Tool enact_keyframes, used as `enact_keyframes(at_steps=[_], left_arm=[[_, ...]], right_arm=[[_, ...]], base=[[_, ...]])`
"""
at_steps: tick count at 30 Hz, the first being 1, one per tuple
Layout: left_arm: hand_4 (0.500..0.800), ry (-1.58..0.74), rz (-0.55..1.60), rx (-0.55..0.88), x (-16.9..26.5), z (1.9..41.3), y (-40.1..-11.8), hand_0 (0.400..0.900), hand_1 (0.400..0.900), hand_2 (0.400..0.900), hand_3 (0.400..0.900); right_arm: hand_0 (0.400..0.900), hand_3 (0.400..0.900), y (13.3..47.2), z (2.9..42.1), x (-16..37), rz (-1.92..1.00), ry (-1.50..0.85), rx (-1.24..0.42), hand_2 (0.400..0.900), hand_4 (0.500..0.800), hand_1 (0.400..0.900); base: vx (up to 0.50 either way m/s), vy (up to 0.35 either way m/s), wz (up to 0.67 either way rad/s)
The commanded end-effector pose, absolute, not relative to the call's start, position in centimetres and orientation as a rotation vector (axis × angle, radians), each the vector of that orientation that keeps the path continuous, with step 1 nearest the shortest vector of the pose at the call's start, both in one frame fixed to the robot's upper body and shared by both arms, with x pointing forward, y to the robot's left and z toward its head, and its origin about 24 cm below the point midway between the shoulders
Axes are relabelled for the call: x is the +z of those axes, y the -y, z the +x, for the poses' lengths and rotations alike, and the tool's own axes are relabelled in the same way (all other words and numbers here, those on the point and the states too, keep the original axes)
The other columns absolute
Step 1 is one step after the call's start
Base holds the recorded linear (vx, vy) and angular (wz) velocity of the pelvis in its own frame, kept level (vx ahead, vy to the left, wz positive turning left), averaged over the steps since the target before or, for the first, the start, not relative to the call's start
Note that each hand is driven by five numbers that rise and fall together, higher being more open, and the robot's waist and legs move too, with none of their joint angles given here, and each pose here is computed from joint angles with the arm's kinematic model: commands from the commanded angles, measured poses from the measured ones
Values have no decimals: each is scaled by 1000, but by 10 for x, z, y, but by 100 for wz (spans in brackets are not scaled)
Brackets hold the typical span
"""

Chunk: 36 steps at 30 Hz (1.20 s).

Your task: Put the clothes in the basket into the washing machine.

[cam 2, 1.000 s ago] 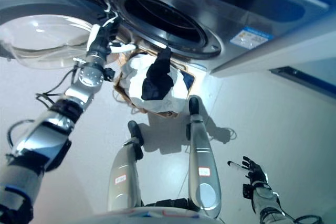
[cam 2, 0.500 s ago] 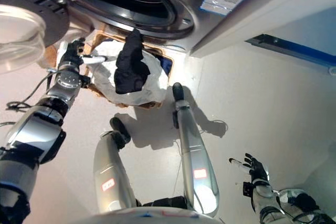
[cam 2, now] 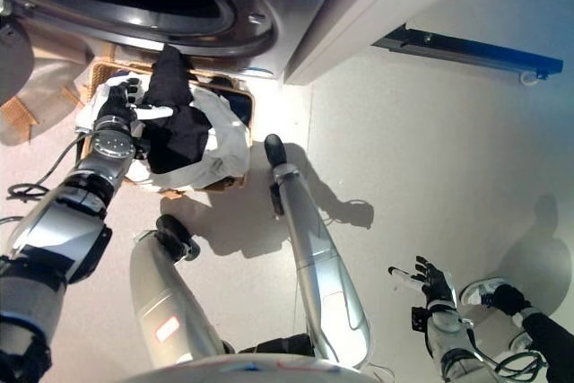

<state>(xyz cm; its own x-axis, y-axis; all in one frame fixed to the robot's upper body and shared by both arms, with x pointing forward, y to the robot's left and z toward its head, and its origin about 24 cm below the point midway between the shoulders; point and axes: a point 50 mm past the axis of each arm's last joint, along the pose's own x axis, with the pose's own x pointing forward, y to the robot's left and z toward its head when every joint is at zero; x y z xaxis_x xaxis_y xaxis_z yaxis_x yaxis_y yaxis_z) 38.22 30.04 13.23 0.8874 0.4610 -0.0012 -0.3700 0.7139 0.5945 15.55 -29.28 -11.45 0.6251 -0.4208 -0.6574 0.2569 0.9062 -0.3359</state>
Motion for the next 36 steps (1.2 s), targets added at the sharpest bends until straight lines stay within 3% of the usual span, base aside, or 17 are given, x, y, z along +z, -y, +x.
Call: enact_keyframes(at_steps=[1,18,19,20,22,36], left_arm=[[800,-184,665,516,121,367,-322,900,900,900,900],[800,-261,642,656,118,345,-361,900,900,900,900],[646,-260,645,663,120,344,-363,643,643,643,643],[584,-257,640,675,122,343,-365,539,539,539,539],[500,-268,646,683,121,340,-369,400,400,400,400],[500,-293,642,717,115,332,-377,400,400,400,400]], right_arm=[[900,900,324,104,-118,-308,-926,-512,900,800,900],[900,900,328,79,-122,-297,-978,-561,900,800,900],[900,900,326,77,-123,-290,-980,-561,900,800,900],[900,900,326,75,-124,-290,-984,-567,900,800,900],[900,900,326,73,-124,-289,-989,-566,900,800,900],[900,900,324,61,-128,-277,-1020,-587,900,800,900]], base=[[-7,16,-29],[4,-35,-20],[23,-45,-11],[24,-43,-8],[26,-40,-6],[33,-31,-1]])
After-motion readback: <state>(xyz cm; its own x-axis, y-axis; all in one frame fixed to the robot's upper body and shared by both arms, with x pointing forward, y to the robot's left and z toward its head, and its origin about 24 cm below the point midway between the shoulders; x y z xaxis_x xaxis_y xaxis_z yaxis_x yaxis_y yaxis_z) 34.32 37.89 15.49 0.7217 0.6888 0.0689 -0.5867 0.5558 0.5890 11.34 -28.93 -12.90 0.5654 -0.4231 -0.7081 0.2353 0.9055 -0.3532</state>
